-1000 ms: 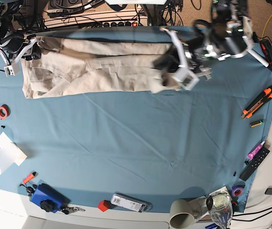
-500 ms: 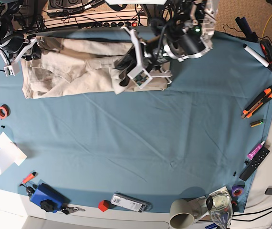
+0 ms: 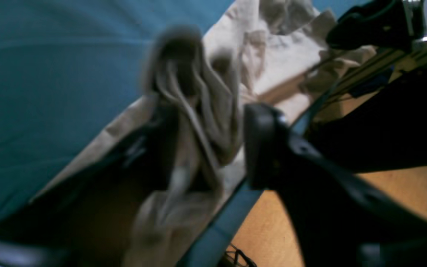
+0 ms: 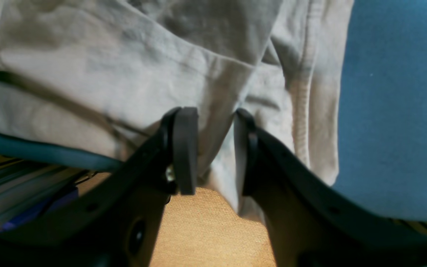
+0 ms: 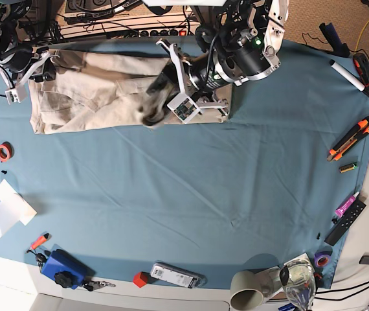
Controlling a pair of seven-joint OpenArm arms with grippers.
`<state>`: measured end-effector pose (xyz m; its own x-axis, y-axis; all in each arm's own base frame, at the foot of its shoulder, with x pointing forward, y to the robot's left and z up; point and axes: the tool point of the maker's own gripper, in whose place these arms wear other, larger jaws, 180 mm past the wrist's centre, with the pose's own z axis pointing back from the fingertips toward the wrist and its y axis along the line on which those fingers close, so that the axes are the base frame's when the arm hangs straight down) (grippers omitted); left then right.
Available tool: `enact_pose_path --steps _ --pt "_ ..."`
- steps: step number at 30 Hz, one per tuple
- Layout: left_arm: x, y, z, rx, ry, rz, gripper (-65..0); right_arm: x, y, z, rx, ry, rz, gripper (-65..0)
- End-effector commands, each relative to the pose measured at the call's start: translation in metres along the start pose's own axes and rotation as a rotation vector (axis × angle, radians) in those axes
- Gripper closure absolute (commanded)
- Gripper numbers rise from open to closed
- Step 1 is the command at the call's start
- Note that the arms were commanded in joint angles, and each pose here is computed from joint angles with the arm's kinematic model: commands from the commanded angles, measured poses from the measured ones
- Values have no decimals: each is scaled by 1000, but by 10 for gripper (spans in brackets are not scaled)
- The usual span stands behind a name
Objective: Fold the T-shirt properly
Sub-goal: 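Carry the strip end with the left gripper toward the middle, folding it over, then open the left gripper and grasp the strip's other end with the right gripper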
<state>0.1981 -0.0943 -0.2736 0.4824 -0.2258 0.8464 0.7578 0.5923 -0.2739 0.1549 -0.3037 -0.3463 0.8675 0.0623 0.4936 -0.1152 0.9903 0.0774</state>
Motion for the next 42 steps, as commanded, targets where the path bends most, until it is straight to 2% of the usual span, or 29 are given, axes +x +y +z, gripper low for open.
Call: enact_pose_path --steps 1,7,10,12,15,19,23,27,33,39,42 --pt "15 -5 2 -16 -61 -1 -316 10 -3 6 -13 -31 24 -172" --pt "17 -5 6 -6 -54 -5 -313 10 -3 6 -13 -31 24 -172" --pt "22 6 15 71 -54 46 -301 10 -3 6 -13 -32 24 -172" --pt "18 17 19 144 -31 43 -247 10 -3 6 -13 -32 24 -172" --pt "2 32 23 235 31 50 -126 10 -3 6 -13 -32 23 -172" --pt "-19 35 25 252 91 68 0 11 -3 6 -13 -35 23 -172" --pt "-37 34 19 240 142 89 0 11 -3 6 -13 -35 23 -172" --pt "-68 34 6 215 235 119 0 11 -3 6 -13 -35 23 -172" --pt "-103 0 -5 12 353 156 0 12 -3 6 -13 -40 24 -172" --pt "-87 7 -6 25 321 142 0 17 -1 7 3 -67 22 -172" --pt "-67 13 -1 54 281 125 0 29 2 13 24 -118 13 -172"
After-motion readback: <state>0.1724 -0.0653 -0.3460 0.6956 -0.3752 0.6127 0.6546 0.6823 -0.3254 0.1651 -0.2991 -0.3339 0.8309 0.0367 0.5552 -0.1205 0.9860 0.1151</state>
